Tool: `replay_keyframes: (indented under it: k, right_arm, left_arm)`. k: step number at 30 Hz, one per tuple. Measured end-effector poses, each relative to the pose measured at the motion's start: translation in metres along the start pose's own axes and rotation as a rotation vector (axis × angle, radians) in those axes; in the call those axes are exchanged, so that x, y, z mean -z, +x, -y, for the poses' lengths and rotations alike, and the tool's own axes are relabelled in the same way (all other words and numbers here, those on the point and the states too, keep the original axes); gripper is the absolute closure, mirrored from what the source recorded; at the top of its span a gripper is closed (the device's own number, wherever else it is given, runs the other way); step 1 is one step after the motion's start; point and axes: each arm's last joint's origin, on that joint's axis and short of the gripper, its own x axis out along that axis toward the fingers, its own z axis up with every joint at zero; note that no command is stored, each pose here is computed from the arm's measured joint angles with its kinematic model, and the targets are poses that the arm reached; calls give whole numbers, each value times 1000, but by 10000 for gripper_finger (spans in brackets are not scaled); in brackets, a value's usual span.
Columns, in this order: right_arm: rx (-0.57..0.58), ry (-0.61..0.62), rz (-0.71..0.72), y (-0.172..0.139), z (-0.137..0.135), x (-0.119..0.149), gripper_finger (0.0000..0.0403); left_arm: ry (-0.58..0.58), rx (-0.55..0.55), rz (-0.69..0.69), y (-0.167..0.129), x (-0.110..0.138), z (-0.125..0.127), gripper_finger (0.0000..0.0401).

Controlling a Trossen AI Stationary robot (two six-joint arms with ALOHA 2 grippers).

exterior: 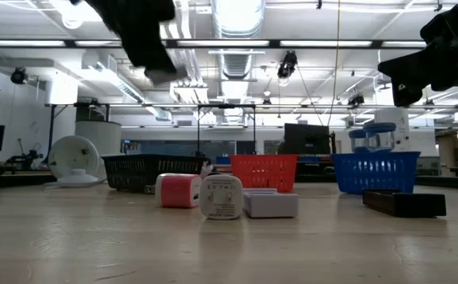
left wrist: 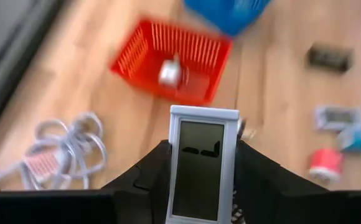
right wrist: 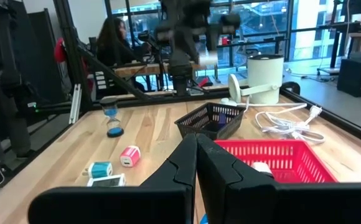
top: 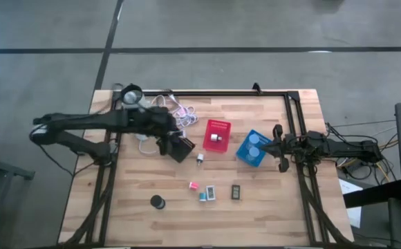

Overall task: Pick & Place Office items
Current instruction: Put the white digital clock into the black basket

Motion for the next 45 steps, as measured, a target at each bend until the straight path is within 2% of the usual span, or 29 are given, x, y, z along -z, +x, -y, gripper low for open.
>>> replay_keyframes:
  k: [9, 19, 28, 33, 45]
  right_arm:
    - [1, 0, -4, 0, 0, 0, 394]
    - [1, 1, -3, 0, 0, 0, 394]
    - [1, 1, -3, 0, 0, 0, 394]
    - [1, 1, -3, 0, 0, 0, 394]
    - [1, 0, -3, 0, 0, 0, 394]
  left_arm:
    - [19, 1, -194, 41, 13, 2, 259]
    - [32, 39, -316, 67, 20, 4, 259]
    - [72, 45, -485, 88, 20, 5, 259]
    - [94, 51, -536, 99, 16, 5, 259]
    - [134, 59, -636, 121, 26, 5, 259]
